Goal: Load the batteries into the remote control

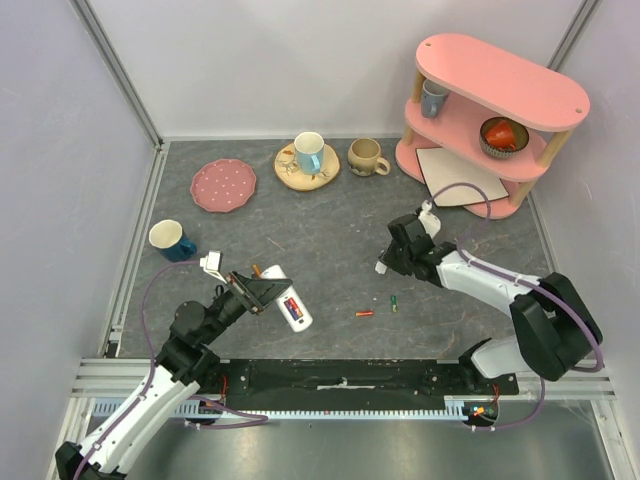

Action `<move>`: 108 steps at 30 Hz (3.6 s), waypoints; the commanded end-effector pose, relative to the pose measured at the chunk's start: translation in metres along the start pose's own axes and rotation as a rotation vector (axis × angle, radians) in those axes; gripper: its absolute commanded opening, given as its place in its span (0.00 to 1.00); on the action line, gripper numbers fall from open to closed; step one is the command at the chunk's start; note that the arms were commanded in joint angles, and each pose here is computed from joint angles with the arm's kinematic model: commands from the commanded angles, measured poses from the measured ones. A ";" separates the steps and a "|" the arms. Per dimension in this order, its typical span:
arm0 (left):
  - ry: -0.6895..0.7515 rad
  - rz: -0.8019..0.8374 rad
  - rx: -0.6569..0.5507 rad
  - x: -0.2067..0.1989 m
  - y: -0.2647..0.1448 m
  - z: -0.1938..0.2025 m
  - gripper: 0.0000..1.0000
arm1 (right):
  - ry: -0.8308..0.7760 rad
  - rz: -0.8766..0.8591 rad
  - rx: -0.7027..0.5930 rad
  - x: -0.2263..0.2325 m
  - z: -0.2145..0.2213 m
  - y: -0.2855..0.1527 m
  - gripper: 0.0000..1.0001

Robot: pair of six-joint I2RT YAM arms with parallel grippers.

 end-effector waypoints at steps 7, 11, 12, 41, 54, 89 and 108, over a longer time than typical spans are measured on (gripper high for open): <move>0.009 -0.039 0.029 0.036 -0.004 0.022 0.02 | 0.472 0.093 -0.162 -0.023 -0.012 0.018 0.08; 0.007 -0.048 0.031 0.039 -0.004 0.023 0.02 | 0.527 0.120 -0.176 -0.026 -0.010 0.028 0.14; 0.008 -0.049 0.033 0.039 -0.003 0.024 0.02 | 0.528 0.124 -0.173 -0.024 -0.010 0.032 0.23; 0.008 -0.112 0.047 0.052 -0.002 0.027 0.02 | -0.457 0.047 -0.035 -0.037 -0.008 0.015 0.00; 0.008 -0.138 0.045 0.054 -0.001 0.025 0.02 | -0.458 -0.049 0.082 -0.015 0.020 0.042 0.00; 0.010 -0.133 0.049 0.054 0.000 0.026 0.02 | -0.460 -0.078 -0.037 0.055 -0.059 0.072 0.00; 0.004 -0.137 0.051 0.057 -0.002 0.028 0.02 | -0.493 0.007 0.069 -0.024 0.001 0.045 0.00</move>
Point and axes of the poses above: each gripper's point midway between its finger pads, its own y axis out along the fingers, its own x axis along the line the jaws close on, z = x × y, the point moved 1 cm from there along -y, back along the fingers, and after that the axes turned 13 degrees about y, right-handed, at the moved point
